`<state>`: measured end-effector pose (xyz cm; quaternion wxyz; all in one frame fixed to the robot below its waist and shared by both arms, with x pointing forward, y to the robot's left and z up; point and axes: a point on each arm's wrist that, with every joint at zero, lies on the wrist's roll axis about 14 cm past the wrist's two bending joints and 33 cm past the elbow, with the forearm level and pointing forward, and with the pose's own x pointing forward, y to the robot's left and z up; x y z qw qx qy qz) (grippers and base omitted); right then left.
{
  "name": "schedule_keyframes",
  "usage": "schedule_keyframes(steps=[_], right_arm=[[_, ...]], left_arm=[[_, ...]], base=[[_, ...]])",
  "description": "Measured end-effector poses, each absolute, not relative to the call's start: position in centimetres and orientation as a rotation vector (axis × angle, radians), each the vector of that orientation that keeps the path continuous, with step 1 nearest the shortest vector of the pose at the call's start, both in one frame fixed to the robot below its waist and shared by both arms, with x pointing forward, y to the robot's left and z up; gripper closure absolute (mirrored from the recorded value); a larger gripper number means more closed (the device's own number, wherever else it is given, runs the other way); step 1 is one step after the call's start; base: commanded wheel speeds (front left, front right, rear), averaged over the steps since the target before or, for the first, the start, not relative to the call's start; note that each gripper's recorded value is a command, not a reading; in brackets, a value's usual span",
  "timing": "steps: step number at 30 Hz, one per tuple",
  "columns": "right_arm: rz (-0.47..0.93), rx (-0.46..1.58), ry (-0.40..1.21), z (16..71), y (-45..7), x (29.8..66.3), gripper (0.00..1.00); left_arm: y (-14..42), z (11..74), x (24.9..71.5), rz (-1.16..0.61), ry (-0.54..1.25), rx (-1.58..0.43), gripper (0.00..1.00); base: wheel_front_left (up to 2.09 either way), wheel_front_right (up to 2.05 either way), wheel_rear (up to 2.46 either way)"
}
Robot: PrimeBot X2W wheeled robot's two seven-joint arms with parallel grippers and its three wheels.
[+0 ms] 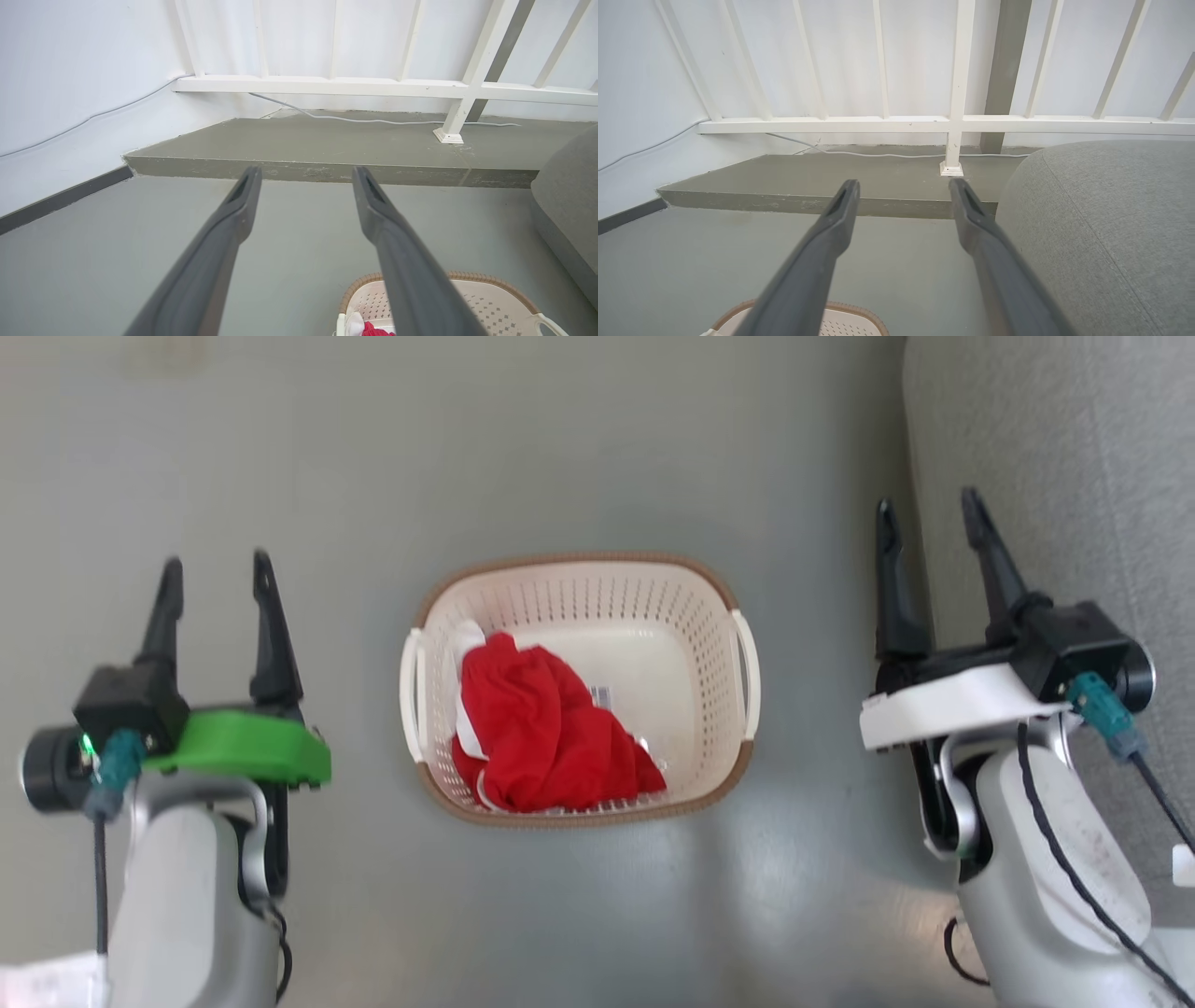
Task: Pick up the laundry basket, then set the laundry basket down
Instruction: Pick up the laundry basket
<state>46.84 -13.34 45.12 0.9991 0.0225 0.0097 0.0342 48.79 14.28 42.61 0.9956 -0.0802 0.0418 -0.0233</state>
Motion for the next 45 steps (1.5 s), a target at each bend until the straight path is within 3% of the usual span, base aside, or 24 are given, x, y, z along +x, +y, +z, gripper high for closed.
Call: schedule_keyframes(steps=[27, 45], right_arm=[[0.090, 0.075, -0.023, 49.2, -12.4, 37.3, 0.00], [0.081, 0.092, -0.058, 50.4, -12.6, 36.1, 0.00]], left_arm=[[16.5, 47.4, 37.3, 0.009, 0.022, -0.124, 0.00], [15.8, 48.4, 35.5, -0.018, -0.004, -0.124, 0.00]], base=[[0.00, 0.00, 0.00], [0.00, 0.00, 0.00]])
